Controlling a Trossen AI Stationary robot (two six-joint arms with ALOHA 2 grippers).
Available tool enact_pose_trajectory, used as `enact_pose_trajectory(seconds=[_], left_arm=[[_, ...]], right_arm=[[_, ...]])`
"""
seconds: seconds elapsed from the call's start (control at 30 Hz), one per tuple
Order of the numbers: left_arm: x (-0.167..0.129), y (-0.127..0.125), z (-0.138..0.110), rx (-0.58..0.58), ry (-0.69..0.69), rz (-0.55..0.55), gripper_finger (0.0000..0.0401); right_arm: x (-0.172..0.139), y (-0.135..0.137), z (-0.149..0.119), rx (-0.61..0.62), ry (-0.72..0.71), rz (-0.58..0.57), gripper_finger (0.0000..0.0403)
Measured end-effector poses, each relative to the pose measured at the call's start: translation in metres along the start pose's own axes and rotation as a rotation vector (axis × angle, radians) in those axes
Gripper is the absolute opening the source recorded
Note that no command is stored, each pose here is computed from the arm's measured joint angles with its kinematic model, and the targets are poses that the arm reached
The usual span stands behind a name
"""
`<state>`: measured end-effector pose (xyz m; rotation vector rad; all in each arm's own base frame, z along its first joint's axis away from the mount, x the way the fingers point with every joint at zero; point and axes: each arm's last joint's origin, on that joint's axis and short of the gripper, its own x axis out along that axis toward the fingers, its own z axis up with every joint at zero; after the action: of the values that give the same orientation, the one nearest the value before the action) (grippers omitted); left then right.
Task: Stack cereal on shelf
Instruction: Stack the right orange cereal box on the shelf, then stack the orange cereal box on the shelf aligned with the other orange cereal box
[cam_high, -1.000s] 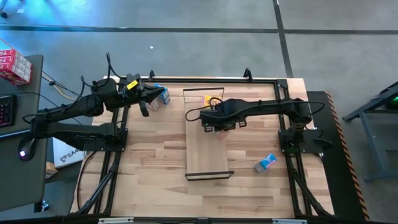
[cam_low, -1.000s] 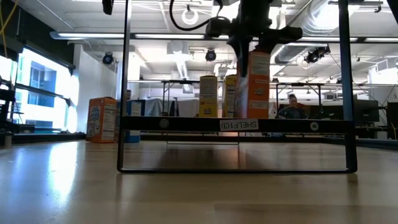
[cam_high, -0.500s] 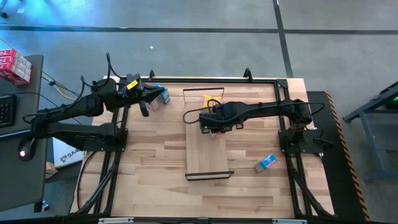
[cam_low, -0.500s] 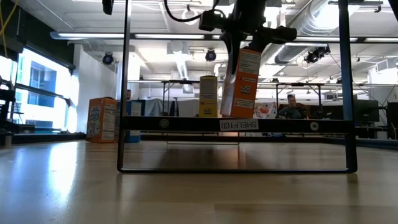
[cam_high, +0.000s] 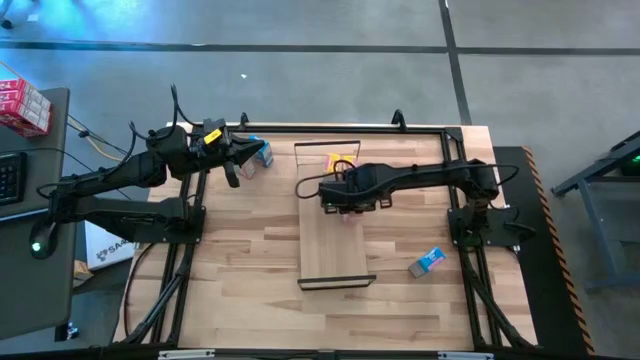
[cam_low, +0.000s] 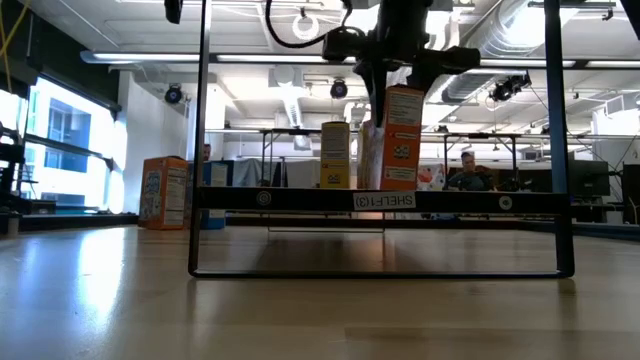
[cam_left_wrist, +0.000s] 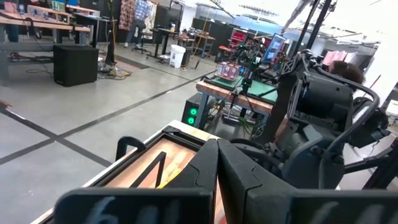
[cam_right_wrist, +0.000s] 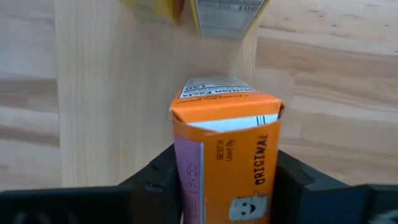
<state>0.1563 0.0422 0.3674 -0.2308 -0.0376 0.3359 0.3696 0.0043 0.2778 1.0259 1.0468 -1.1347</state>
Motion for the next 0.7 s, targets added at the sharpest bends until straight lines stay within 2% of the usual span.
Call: enact_pose_trajectory(seconds=[0.5, 0.7], left_arm=[[0.0, 0.0001, 0.0, 0.0, 0.0, 0.0, 0.0], [0.0, 0.0, 0.0, 0.0, 0.0, 0.0, 0.0]], right_arm=[[0.0009, -0.0007, 0.0035, 0.004, 0.039, -0.001, 0.0295], [-0.0069, -0.0055, 0.0105, 0.015, 0.044, -0.006, 0.0311]])
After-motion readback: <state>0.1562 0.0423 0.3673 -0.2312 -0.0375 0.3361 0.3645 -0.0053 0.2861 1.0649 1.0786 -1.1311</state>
